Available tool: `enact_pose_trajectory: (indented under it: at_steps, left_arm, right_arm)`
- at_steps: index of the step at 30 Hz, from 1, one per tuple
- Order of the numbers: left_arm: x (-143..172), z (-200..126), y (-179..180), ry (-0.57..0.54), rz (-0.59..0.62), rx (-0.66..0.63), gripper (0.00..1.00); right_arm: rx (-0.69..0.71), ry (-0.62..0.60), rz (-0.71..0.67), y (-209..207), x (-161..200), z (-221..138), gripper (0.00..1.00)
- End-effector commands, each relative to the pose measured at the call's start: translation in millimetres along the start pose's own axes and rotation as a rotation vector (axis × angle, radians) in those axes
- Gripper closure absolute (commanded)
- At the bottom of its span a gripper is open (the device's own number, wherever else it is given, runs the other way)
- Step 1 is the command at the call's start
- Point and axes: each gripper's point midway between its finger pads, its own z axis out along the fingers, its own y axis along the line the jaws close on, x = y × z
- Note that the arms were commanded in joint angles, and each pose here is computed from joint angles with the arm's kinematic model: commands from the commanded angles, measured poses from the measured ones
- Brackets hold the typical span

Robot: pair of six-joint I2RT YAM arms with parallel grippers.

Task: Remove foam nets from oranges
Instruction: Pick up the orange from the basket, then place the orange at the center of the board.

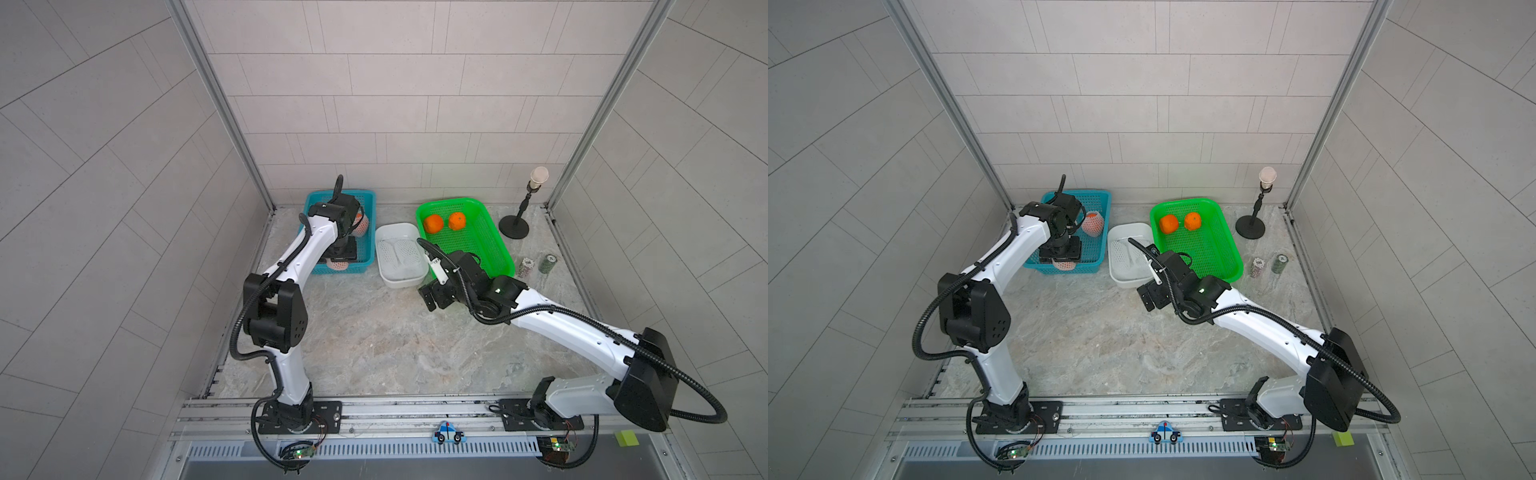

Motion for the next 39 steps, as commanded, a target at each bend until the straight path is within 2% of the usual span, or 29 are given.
enact_pose_trajectory:
  at_steps: [1, 7, 15, 18, 24, 29, 34, 39]
  left_arm:
    - [24, -21, -7, 0.018, 0.073, -0.003, 0.33]
    - [83, -23, -47, 0.084, 0.165, 0.068, 0.33]
    - [160, -1, -91, 0.187, 0.268, 0.121, 0.33]
    - [182, 8, -107, 0.213, 0.298, 0.143, 0.33]
    - [211, 22, -130, 0.249, 0.346, 0.177, 0.32]
    - [229, 36, -134, 0.279, 0.365, 0.182, 0.31]
    - [234, 41, -131, 0.277, 0.379, 0.174, 0.29]
    - [233, 38, -129, 0.261, 0.389, 0.185, 0.22]
  right_arm:
    - [-0.052, -0.044, -0.038, 10, 1, -10, 0.0]
    - [-0.153, -0.042, -0.101, 32, 45, -10, 0.0]
    - [-0.282, -0.187, -0.344, 73, 101, -22, 0.03]
    - [-0.271, -0.194, -0.357, 71, 109, -21, 0.03]
    - [-0.27, -0.163, -0.36, 73, 117, -11, 0.04]
    - [-0.274, -0.157, -0.362, 76, 120, -6, 0.04]
    - [-0.268, -0.149, -0.365, 75, 123, -2, 0.04]
    - [-0.262, -0.154, -0.37, 75, 122, -2, 0.04]
